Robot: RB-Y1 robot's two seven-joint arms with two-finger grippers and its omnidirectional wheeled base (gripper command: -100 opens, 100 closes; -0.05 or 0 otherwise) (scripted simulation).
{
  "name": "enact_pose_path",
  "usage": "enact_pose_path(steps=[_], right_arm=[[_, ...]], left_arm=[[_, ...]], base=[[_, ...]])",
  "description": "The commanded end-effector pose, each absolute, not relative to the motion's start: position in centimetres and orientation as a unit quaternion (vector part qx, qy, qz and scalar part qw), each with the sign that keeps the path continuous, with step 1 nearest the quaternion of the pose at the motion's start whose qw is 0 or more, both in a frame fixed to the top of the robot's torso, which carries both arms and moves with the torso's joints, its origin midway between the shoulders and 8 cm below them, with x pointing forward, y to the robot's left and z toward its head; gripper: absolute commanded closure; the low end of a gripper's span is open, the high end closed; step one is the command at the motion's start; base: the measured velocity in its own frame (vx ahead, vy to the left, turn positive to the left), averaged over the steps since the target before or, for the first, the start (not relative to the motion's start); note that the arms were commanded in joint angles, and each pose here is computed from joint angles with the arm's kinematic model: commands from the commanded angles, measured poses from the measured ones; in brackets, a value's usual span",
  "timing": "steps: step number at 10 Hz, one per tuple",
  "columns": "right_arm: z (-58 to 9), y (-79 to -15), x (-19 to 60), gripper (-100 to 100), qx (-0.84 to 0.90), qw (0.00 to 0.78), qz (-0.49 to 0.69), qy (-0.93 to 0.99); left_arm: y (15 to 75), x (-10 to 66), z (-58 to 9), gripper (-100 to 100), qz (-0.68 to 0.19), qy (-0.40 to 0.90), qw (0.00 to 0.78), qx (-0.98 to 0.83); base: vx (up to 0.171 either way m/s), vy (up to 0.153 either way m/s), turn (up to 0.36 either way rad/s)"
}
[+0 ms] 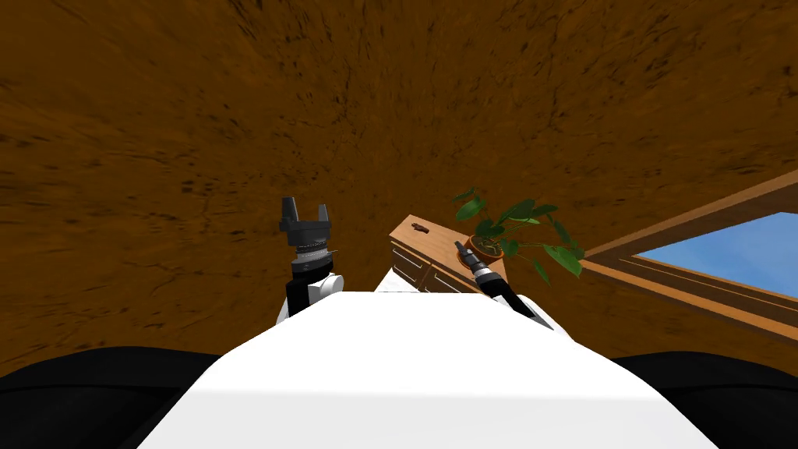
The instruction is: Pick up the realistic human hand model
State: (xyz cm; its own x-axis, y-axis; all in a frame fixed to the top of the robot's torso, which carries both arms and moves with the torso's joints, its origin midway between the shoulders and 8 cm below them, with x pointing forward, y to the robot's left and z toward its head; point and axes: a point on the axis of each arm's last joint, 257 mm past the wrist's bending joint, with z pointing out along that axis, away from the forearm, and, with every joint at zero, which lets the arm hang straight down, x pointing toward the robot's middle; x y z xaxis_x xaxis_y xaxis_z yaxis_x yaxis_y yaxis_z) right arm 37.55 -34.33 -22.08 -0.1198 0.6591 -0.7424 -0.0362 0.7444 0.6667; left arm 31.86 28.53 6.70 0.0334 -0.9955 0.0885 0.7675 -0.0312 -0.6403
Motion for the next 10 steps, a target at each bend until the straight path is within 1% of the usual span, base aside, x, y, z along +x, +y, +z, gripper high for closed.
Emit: enact_pose_path(steps=[1,2,3,4,5,6,7,9,10], right_arm=[[-23.2,-35.0,37.3,-100,0.220,0.615,0.258,0.712],[-25.1,-36.5,36.7,-100,0.209,0.599,0.223,0.740],[-25.2,-36.6,36.7,-100,0.209,0.598,0.222,0.741],[-27.1,-38.3,36.0,-100,0.197,0.581,0.186,0.767],[-27.1,-38.3,36.0,-100,0.198,0.580,0.185,0.768],[-28.9,-40.1,35.1,-100,0.184,0.562,0.148,0.793],[-29.0,-40.1,35.1,-100,0.185,0.561,0.146,0.794],[-31.9,-43.6,33.1,-100,0.154,0.524,0.076,0.834],[-32.2,-44.0,33.0,-100,0.154,0.518,0.069,0.839]], left_arm=[[28.5,31.9,6.7,0,-0.663,0.208,0.664,-0.275],[28.5,31.9,6.7,0,-0.663,0.208,0.664,-0.275],[28.5,31.9,6.7,0,-0.663,0.208,0.664,-0.275],[28.5,31.9,6.7,0,-0.663,0.208,0.664,-0.275],[28.5,31.9,6.7,0,-0.663,0.208,0.664,-0.275],[28.5,31.9,6.7,0,-0.663,0.208,0.664,-0.275],[28.5,31.9,6.7,0,-0.663,0.208,0.664,-0.275],[28.5,31.9,6.7,0,-0.663,0.208,0.664,-0.275],[28.5,31.9,6.7,0,-0.663,0.208,0.664,-0.275]], base=[[-0.024,-0.019,0.171],[-0.030,-0.009,0.293],[-0.024,-0.014,0.179],[-0.019,-0.007,0.308],[-0.014,-0.014,0.176],[-0.016,-0.007,0.322],[-0.013,-0.008,0.180],[-0.016,0.001,0.459],[-0.009,-0.010,0.169]])
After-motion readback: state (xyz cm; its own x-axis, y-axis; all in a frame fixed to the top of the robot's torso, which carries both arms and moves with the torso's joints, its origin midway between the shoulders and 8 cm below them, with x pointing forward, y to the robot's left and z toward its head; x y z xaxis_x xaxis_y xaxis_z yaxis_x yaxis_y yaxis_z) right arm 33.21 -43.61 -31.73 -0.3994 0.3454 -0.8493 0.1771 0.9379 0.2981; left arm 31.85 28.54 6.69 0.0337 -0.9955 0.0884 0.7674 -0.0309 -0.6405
